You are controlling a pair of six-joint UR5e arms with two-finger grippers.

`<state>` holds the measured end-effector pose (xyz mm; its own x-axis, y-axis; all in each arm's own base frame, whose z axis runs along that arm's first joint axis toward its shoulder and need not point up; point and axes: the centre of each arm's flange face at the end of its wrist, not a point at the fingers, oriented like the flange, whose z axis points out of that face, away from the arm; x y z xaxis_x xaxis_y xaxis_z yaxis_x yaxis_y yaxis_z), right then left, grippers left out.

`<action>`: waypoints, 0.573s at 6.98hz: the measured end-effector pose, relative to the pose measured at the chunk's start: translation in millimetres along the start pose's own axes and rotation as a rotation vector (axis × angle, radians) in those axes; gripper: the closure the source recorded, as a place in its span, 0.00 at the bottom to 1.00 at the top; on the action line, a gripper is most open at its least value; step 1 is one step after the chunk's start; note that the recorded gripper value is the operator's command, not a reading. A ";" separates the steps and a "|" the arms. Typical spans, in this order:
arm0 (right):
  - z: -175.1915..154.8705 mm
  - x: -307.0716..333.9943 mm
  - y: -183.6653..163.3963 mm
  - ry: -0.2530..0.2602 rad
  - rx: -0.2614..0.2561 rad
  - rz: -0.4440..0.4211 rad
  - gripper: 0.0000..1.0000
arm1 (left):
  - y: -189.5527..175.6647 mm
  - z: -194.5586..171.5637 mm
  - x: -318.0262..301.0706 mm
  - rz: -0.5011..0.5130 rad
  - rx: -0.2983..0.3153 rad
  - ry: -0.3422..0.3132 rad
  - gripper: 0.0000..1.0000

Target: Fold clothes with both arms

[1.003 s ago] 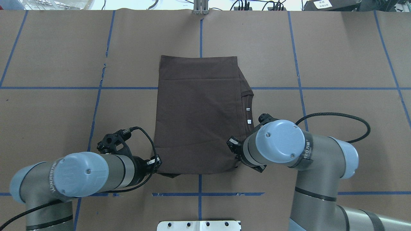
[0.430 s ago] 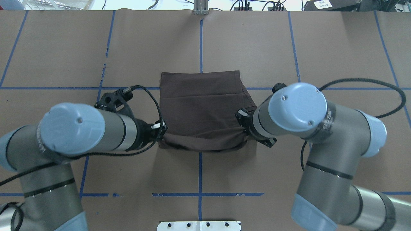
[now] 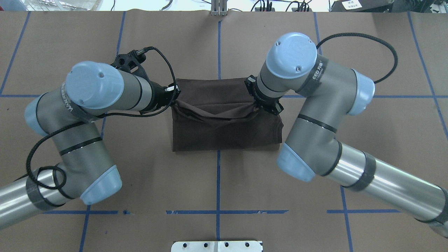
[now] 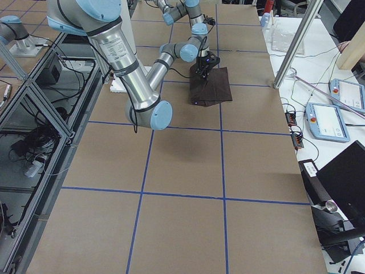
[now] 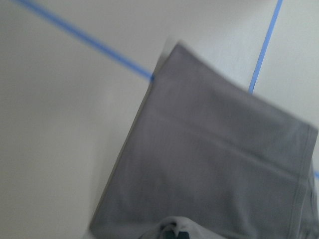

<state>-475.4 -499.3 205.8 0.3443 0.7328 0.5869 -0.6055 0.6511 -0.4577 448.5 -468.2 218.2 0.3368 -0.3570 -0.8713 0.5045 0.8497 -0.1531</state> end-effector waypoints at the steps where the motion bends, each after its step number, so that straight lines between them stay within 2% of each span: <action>1: 26.9 -28.1 -27.5 -0.008 -0.010 -0.010 0.31 | -26.9 31.2 -0.8 0.005 0.027 0.016 0.50; 2: 49.8 -56.8 -55.3 0.004 -0.008 -0.053 0.00 | -57.0 71.2 -1.2 0.032 0.058 0.009 0.01; 3: 69.6 -85.9 -83.6 0.001 -0.002 -0.124 0.00 | -92.1 108.2 -8.1 0.084 0.092 0.001 0.00; 4: 75.9 -110.1 -117.0 -0.027 0.005 -0.190 0.00 | -133.2 119.2 -17.3 0.140 0.134 0.009 0.00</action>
<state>-496.9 -671.2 245.4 0.4333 0.5911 0.6804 -0.5346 0.7763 -0.3339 470.3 -621.5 309.2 0.4045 -0.2345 -0.8839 0.5546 0.8315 0.0332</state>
